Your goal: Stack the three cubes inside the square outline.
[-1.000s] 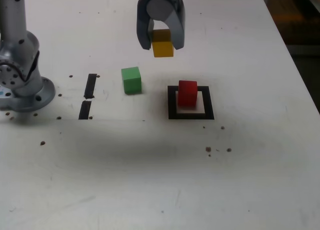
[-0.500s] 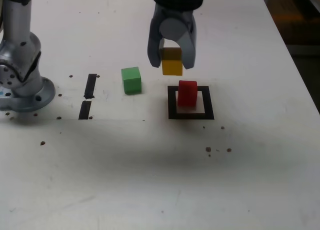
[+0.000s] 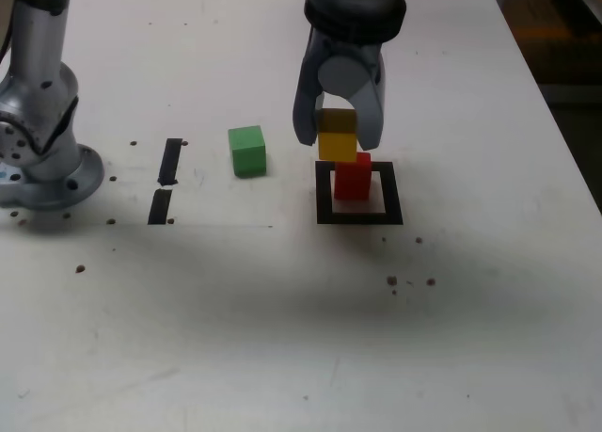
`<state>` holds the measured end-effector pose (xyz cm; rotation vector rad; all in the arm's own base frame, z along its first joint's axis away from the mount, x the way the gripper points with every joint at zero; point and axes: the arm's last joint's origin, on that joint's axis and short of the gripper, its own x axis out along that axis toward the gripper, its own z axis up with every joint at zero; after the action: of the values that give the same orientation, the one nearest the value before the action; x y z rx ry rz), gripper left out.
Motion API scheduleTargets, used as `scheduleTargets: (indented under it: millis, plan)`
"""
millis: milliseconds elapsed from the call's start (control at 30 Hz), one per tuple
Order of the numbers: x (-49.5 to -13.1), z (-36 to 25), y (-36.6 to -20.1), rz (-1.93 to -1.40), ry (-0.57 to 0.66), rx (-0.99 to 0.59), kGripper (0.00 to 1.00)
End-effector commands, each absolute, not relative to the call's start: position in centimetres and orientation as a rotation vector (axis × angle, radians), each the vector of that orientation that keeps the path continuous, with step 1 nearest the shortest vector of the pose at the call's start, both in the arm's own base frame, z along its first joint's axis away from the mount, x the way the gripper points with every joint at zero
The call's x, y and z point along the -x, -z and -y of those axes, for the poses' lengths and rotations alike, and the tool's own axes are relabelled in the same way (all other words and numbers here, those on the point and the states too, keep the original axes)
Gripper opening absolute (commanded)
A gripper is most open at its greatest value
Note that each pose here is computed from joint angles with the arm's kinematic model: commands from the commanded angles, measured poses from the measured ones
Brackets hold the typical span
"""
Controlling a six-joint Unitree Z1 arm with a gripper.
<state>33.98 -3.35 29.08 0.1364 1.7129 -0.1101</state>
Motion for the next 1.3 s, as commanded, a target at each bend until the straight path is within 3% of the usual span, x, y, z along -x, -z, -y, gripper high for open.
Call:
scheduleTargets:
  millis: [0,800,1267]
  plan:
    - [-34.3,3.5,-29.0,-1.705,0.113,-0.136,0.10]
    - [-35.1,3.0,-27.6,-1.702,0.077,-0.170,0.16]
    - [-35.1,2.8,-27.3,-1.704,0.071,-0.168,0.35]
